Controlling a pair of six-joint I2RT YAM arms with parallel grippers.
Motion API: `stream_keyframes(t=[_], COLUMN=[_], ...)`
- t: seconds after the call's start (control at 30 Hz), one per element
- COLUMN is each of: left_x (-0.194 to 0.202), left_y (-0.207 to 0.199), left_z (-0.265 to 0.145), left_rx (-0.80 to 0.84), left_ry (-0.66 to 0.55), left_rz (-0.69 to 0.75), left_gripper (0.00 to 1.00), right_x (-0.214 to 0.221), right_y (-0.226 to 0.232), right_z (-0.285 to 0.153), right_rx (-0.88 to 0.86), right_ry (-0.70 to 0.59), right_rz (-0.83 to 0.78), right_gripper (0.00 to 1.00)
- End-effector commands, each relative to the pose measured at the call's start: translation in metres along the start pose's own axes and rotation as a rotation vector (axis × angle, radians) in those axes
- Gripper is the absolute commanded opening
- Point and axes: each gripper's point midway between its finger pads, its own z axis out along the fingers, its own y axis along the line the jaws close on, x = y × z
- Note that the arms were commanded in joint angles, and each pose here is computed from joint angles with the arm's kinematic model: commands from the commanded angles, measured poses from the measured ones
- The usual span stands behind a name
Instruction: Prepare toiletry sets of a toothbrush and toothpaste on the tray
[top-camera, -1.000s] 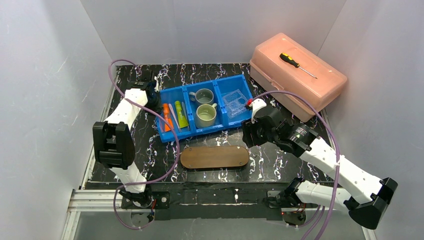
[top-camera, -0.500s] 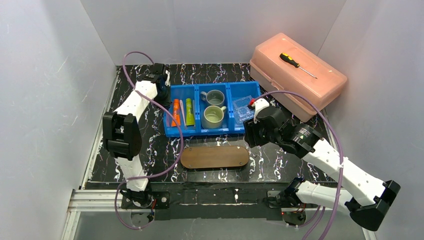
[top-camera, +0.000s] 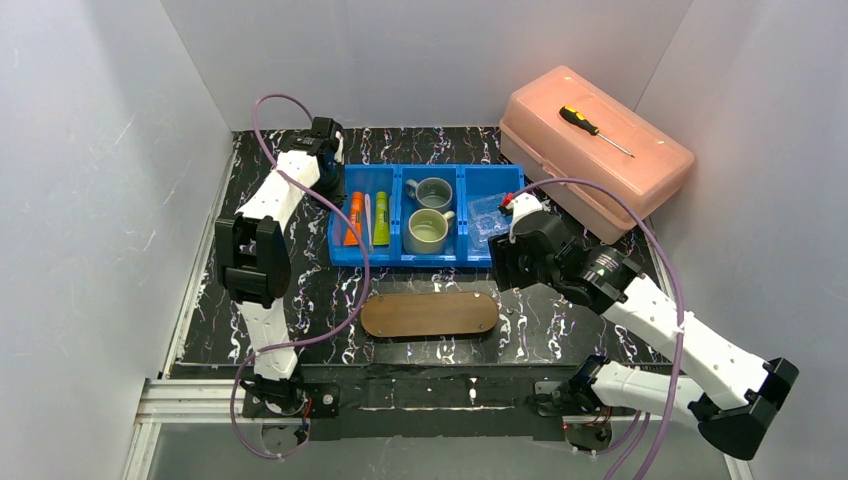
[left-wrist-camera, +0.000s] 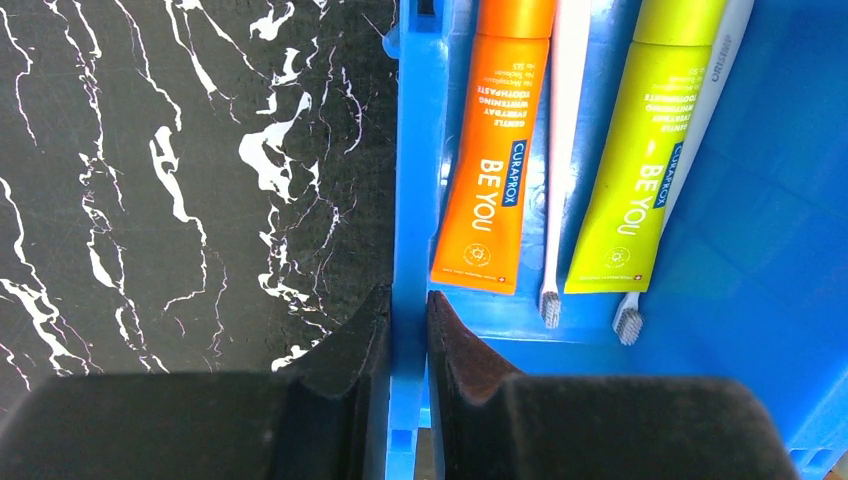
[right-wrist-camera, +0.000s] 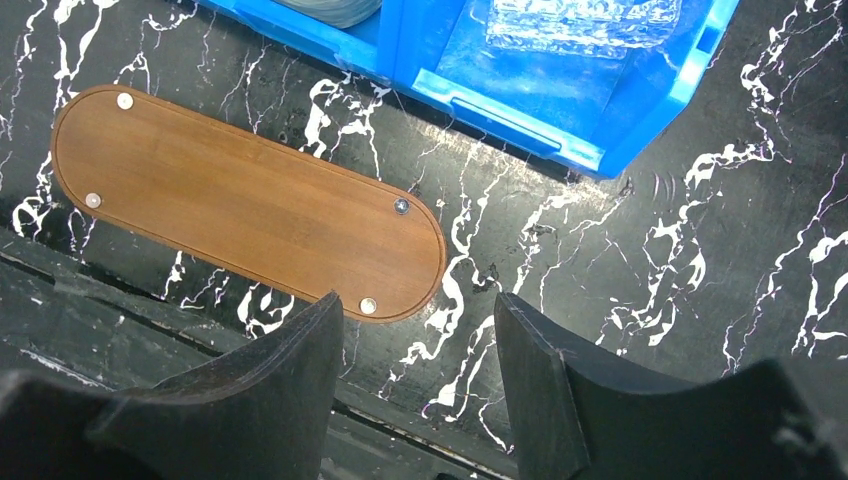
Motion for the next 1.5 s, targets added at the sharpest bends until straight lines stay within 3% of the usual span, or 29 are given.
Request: stream_keyframes(t=[0.0,0.27,0.4,0.6,0.93,1.0,1.03,1.2,1.27,1.47], left_x=[-0.012,-0.004,-0.009,-0.017,-0.003,0.004,0.006,0.029,0.038,0.066], left_y=[-0.006,0.002,0.007,0.016,0.02,0.014,0.011,-0.002,-0.009,-0.014], left_z=[-0.003,-0.006,-0.017,-0.05,-0.12,-0.131,-0.139,-0.163,-0.171,-0.188], left_rx=[-0.006,-0.044,-0.061,-0.081,-0.011,0.043,0.076,0.201,0.262,0.343], left_ry=[-0.037,-0.031,-0.065,-0.144,-0.294,-0.317,-0.332,-0.379,-0.393,-0.431], left_rz=[-0.03,-0.055,-0.053,-0.059,-0.095,-0.097,-0.096,-0.092,-0.077,-0.081], left_gripper=[0.0,0.02,0.35,0.59,0.76,0.79,0.86,0.91,0.98,0.98], right_x=[-0.022,-0.035,-0.042,-0.06,-0.07,-0.07,-0.071,-0.074,-0.073,-0.074], right_y=[0.001,-0.002,-0.008,-0.013,-0.026,-0.03,-0.033,-0.043,-0.045,-0.052], right_z=[-0.003,0.006,0.011,0.018,0.046,0.053,0.056,0.072,0.077,0.092], right_rx=[0.016,0.068,0.123,0.173,0.198,0.195,0.197,0.19,0.191,0.196], right_ry=[-0.046,-0.049,-0.04,-0.051,-0.008,0.005,0.008,0.035,0.048,0.058], right_rz=[0.026,0.012,-0.013,-0.043,-0.039,-0.033,-0.03,-0.013,-0.007,0.02], right_gripper=[0.65,0.67,0.68,0.68,0.63,0.61,0.6,0.57,0.56,0.53])
